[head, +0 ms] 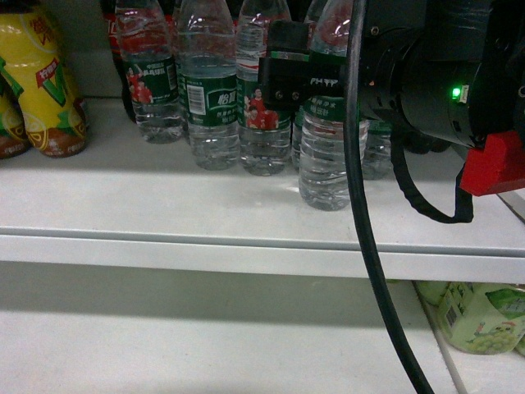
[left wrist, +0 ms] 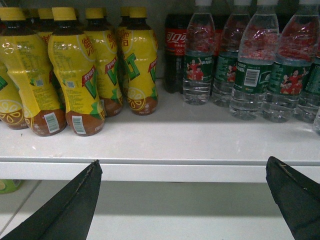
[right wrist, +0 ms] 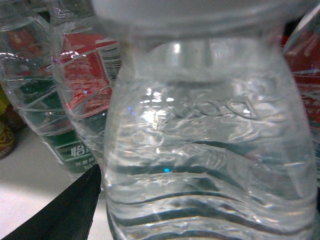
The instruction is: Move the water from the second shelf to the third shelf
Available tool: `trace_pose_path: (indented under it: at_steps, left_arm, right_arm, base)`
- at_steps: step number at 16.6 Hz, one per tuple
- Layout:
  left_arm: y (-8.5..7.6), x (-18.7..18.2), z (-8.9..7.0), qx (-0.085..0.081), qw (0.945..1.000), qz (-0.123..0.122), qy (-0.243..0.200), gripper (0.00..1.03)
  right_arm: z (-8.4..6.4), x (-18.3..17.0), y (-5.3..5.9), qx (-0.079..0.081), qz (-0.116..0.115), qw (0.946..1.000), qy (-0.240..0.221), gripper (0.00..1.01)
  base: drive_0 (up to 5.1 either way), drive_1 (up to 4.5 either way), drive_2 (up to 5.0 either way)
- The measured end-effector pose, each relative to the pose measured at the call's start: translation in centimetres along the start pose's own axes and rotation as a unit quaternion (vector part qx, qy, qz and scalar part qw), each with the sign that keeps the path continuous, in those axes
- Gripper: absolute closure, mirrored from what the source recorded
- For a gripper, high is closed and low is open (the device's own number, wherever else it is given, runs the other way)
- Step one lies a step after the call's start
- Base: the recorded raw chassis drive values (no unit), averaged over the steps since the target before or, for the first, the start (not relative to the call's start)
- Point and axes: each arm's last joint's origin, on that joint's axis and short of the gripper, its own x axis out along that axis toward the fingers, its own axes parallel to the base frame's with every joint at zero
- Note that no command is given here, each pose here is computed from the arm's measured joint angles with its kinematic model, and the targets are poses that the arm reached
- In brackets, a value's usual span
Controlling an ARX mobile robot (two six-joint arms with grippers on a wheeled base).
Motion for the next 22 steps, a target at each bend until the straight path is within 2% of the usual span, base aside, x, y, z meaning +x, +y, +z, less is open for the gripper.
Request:
trace_pose_path:
  at_steps: [4, 6, 7, 9, 12, 15, 17, 18, 20, 22]
  left_arm:
    - [0.0, 0.0, 0.0, 0.000, 1.0000, 0.000, 0.000, 0.05]
    - [0.0, 0.0, 0.0, 0.000, 1.0000, 0.000, 0.000, 0.05]
    - [0.0, 0.0, 0.0, 0.000, 1.0000, 0.000, 0.000, 0.05]
    - [0.0, 0.0, 0.0, 0.000, 1.0000, 0.000, 0.000, 0.05]
    - [0.0, 0.0, 0.0, 0.000, 1.0000, 0.000, 0.000, 0.05]
    - [0.0, 0.0, 0.0, 0.000, 1.0000, 0.000, 0.000, 0.05]
    - [0.0, 0.0, 0.0, 0.000, 1.0000, 0.000, 0.000, 0.05]
    - [0.0, 0.0, 0.0, 0.000, 1.0000, 0.000, 0.000, 0.05]
    - [0.0, 0.0, 0.0, 0.000, 1.0000, 0.000, 0.000, 0.05]
    - [0.0, 0.0, 0.0, 0.000, 1.0000, 0.000, 0.000, 0.05]
  right_arm:
    - [0.0, 0.2, 0.1, -0.010, -0.008, 0.9999, -0.002, 0.04]
    - [-0.1, 0.3, 0.3, -0.012, -0.011, 0.9999, 0.000, 0.24]
    - [-0.1, 0.4, 0.3, -0.012, -0.013, 0.9998, 0.000, 0.37]
    - [-0.1, 0.4, 0.5, -0.010, -0.011, 0.9999, 0.000, 0.54]
    - [0.1, -0.3, 0.2, -0.003, -0.006, 1.0000, 0.003, 0.56]
    - [-0.1, -3.2, -0.3, -0.001, 0.002, 0.9999, 0.013, 0.56]
    - [-0.3, -5.5, -0.8, -0.004, 0.002, 0.9998, 0.018, 0.57]
    - [-0.6, -6.9, -1.0, -0.013, 0.001, 0.9997, 0.020, 0.57]
    - [-0.8, -9.4, -1.6, -0.020, -0.005, 0.9995, 0.024, 0.57]
    - [-0.9, -12.0, -2.5, -0.019, -0.012, 0.9995, 0.022, 0.57]
  base:
    - [0.0, 0.00, 0.0]
    - [0.0, 0.00, 0.0]
    - [0.0, 0.00, 0.0]
    - [0.0, 0.00, 0.0]
    - [0.0, 0.00, 0.0]
    - [0.0, 0.00, 0.0]
    - [0.0, 0.00, 0.0]
    - [0.0, 0.00, 0.0]
    - [0.0, 0.00, 0.0]
    - [0.0, 0.00, 0.0]
